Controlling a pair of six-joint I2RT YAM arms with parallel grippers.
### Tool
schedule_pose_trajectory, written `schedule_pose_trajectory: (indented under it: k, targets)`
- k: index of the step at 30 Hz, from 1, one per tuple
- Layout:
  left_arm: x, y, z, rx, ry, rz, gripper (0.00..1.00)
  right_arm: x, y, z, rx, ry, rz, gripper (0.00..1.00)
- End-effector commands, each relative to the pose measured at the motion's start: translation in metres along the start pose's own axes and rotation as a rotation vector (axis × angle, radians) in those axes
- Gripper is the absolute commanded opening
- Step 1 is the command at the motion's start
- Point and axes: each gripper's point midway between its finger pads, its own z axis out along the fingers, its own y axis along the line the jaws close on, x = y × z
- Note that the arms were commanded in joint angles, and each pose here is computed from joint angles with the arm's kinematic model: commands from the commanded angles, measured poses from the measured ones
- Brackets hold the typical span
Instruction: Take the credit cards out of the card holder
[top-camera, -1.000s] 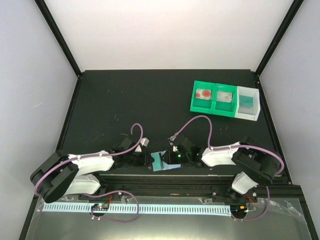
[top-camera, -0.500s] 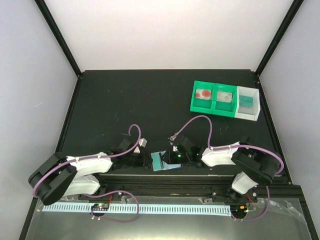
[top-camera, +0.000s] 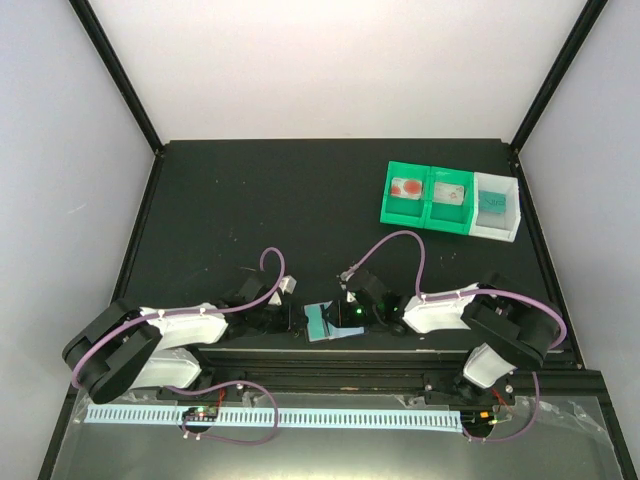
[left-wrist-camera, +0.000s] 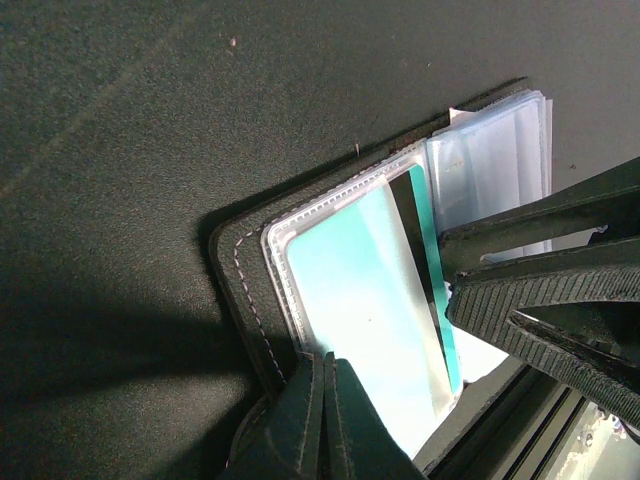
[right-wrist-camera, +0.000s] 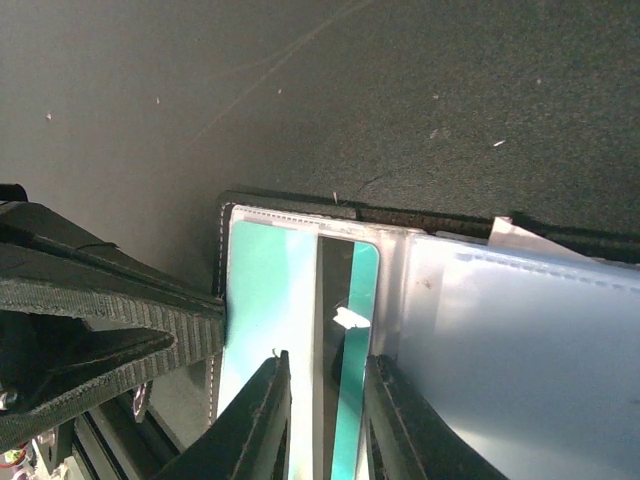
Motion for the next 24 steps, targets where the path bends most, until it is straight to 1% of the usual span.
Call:
schedule_pose_trajectory:
  k: [1,4,9,14,20,24]
  targets:
    - [0.018,0.028,0.004,-0.096,0.048,-0.015,0.02,-0.004,0.013,0.002,-0.07,-0.02,0.004,0.21]
    - [0.016,0.026,0.005,-0.09,0.046,-0.012,0.02,-0.008,0.024,0.0,-0.11,-0.03,-0.006,0.19]
    - [0.017,0.026,0.004,-0.087,0.049,-0.008,0.02,-0.012,0.032,-0.006,-0.16,-0.062,-0.004,0.1]
    - [0.016,0.026,0.004,-0.093,0.048,-0.002,0.01,-0.007,0.031,-0.007,-0.184,-0.058,-0.002,0.01]
    - [0.015,0.026,0.002,-0.102,0.039,-0.001,0.01,-0.008,0.037,-0.016,-0.221,-0.075,-0.004,0.01]
    - [0.012,0.032,0.0,-0.145,0.03,0.01,0.02,-0.015,0.031,-0.024,-0.168,-0.12,-0.018,0.01]
